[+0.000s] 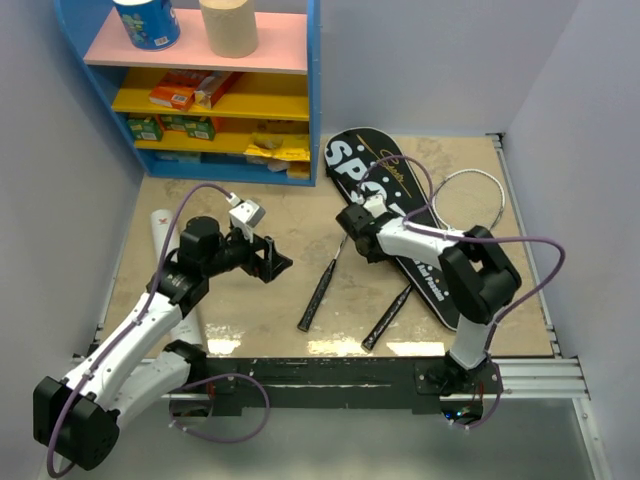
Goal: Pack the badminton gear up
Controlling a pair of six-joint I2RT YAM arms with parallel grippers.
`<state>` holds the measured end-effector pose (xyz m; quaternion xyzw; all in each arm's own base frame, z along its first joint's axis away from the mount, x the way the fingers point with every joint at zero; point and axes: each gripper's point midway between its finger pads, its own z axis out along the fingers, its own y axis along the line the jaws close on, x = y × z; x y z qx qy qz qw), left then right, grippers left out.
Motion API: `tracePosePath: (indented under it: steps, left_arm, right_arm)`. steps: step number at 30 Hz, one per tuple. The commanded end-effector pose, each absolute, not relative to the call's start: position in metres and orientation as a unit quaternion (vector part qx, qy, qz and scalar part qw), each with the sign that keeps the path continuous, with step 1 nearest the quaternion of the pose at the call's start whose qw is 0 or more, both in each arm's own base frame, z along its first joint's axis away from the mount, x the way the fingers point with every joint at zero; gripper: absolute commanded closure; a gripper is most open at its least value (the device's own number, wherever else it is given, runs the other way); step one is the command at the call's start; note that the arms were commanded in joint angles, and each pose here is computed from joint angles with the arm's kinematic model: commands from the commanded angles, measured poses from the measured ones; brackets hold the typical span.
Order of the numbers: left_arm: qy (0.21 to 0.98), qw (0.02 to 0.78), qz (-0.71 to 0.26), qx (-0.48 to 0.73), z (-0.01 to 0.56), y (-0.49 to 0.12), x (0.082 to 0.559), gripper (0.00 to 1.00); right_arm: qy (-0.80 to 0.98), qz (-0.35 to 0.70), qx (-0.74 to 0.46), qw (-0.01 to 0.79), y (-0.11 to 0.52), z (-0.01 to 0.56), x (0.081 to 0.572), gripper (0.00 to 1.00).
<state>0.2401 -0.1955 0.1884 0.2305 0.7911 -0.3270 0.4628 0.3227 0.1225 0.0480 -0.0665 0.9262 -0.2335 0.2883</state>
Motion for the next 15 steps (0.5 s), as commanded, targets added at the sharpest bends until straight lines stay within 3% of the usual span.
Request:
tracePosePath:
  steps: [1, 15]
  left_arm:
    - [0.768, 0.487, -0.341, 0.239, 0.205, -0.201, 0.238, 0.11]
    - [0.773, 0.482, -0.333, 0.244, 0.200, -0.201, 0.236, 0.11]
  right_arm:
    - [0.895, -0.294, -0.078, 0.325, 0.140, 0.059, 0.328, 0.36]
    - [0.841, -0.429, -0.086, 0.318, 0.119, 0.038, 0.323, 0.34]
